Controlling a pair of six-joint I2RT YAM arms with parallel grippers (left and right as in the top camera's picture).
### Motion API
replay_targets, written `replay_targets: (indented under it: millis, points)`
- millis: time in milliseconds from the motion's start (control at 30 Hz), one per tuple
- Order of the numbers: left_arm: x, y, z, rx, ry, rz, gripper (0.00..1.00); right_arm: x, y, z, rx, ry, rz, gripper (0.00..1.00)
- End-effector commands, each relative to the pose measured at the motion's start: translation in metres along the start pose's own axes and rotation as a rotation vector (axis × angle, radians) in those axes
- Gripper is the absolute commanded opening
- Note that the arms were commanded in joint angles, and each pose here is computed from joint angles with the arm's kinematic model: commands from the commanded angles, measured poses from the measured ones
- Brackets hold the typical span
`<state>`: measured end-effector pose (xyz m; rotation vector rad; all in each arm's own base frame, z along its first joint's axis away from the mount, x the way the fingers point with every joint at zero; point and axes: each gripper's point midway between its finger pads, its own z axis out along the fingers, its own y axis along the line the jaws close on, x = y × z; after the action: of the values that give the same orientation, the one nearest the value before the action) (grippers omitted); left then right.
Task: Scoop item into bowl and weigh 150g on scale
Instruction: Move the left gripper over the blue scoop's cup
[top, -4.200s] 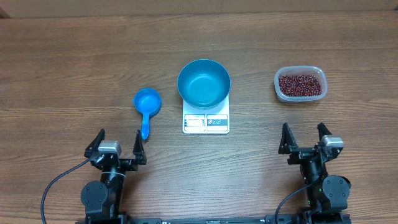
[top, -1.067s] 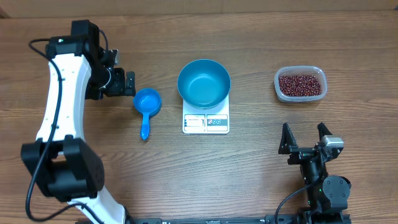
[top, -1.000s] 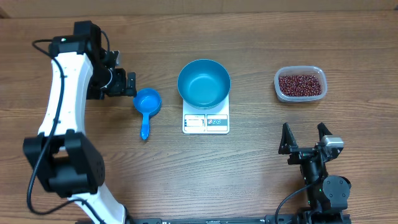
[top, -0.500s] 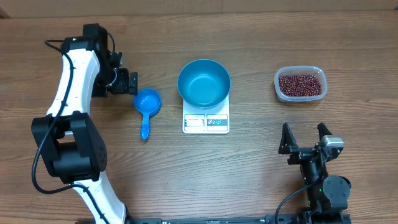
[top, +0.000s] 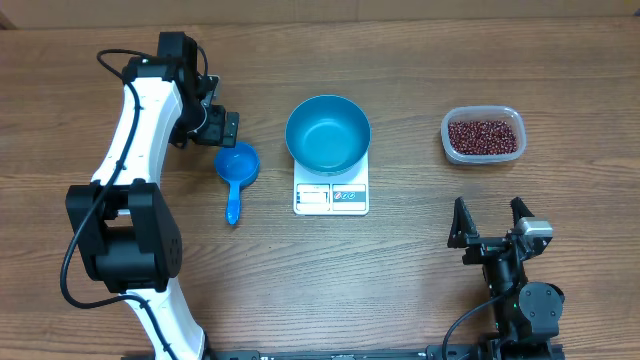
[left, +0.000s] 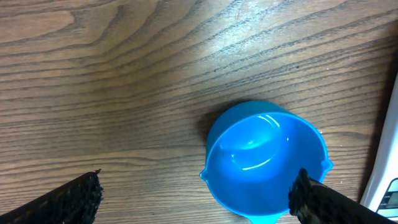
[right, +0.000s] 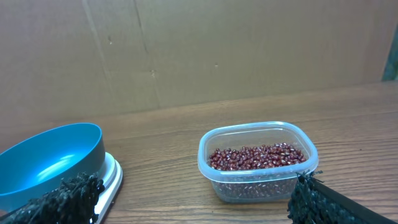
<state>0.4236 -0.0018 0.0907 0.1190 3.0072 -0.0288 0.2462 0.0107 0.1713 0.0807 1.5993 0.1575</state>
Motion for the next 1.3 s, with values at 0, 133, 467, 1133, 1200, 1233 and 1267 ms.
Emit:
replay_targets:
  millis: [0,133,467,1133,1200,1233,1267]
  points:
    - [-0.007,-0.003,-0.001,0.016,-0.014,0.023,1.00,0.002,0.000,0.000,-0.003,-0.004,-0.003,1.00]
    - [-0.006,-0.003,0.004,0.017,-0.013,0.029,1.00,0.002,0.000,0.000,-0.003,-0.004,-0.003,1.00]
    - [0.020,-0.004,0.046,0.023,0.041,0.121,1.00,0.002,0.000,0.000,-0.003,-0.004,-0.003,1.00]
    - [0.020,-0.007,0.065,0.039,0.004,0.157,1.00,0.002,0.000,0.000,-0.003,-0.004,-0.003,1.00]
    - [0.018,-0.010,0.065,0.059,-0.007,0.157,0.99,0.002,0.000,0.000,-0.003,-0.004,-0.003,1.00]
    - [0.018,-0.011,0.065,0.062,-0.007,0.157,0.99,0.002,0.000,0.000,-0.003,-0.004,-0.003,1.00]
    - [0.018,-0.012,0.065,0.067,-0.007,0.156,0.99,0.002,0.000,0.000,-0.003,-0.004,-0.003,1.00]
